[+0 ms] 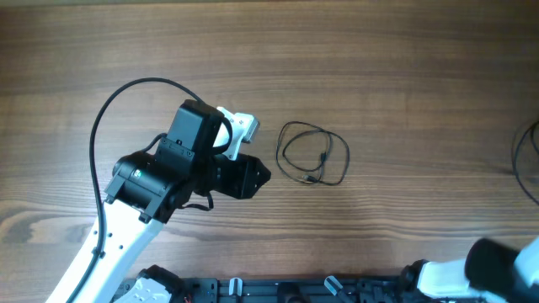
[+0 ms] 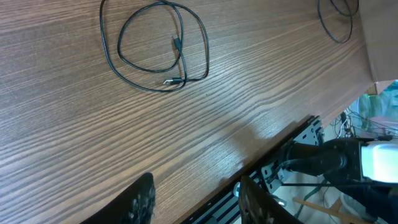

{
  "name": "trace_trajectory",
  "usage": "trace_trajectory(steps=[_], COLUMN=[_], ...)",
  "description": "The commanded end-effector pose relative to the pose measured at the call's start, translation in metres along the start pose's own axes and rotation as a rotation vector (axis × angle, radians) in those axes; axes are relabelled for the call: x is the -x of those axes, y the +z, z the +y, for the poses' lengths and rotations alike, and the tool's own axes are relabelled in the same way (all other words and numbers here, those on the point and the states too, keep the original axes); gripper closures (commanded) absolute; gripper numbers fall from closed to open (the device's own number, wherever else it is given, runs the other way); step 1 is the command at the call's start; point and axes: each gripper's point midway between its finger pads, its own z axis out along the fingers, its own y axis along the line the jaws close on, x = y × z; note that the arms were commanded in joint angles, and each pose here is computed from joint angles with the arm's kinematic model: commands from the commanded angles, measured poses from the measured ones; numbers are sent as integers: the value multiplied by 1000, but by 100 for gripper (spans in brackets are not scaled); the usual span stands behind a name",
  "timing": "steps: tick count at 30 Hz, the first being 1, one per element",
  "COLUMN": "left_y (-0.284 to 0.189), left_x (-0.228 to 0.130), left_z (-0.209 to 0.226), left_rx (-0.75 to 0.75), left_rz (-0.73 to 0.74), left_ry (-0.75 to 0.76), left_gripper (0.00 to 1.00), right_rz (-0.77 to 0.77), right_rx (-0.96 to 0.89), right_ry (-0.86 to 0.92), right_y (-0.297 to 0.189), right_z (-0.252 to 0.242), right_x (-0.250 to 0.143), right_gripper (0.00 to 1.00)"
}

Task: Untangle cables

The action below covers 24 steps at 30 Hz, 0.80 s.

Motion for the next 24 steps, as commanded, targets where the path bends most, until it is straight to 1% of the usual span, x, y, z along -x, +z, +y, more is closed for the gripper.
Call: trace_trajectory(steps=[1, 3, 5, 7, 11, 15, 18, 20, 24], left_y=[-1, -1, -1, -1, -1, 2, 4, 4, 4], left_x=[1, 0, 0, -1, 2, 6, 5, 5, 5], left_z=[-1, -1, -1, -1, -1, -1, 0, 0, 0], left_rx=[4, 5, 5, 5, 3, 2, 3, 3, 3], left_rz=[-1, 2, 3, 4, -4, -10, -2, 1, 1], left_ry=[22, 20, 20, 19, 23, 26, 22, 21, 22], left_gripper=[47, 46, 45, 45, 42, 41, 42, 42, 42], right_rz=[172, 221, 269, 296, 348, 391, 447, 499, 643], right_rx=[180, 192, 177, 162, 141, 106, -4, -121, -277], right_ry=[184, 244, 302, 338, 422, 490, 538, 563, 582], right_y=[73, 100, 127, 143, 160, 163, 165, 163, 157], right_z=[4, -13, -43, -67, -113, -139, -159, -175, -195], right_x=[-48, -64, -82, -93, -111, -124, -146, -169, -228], right_gripper=[96, 96, 96, 96, 96, 96, 96, 96, 96])
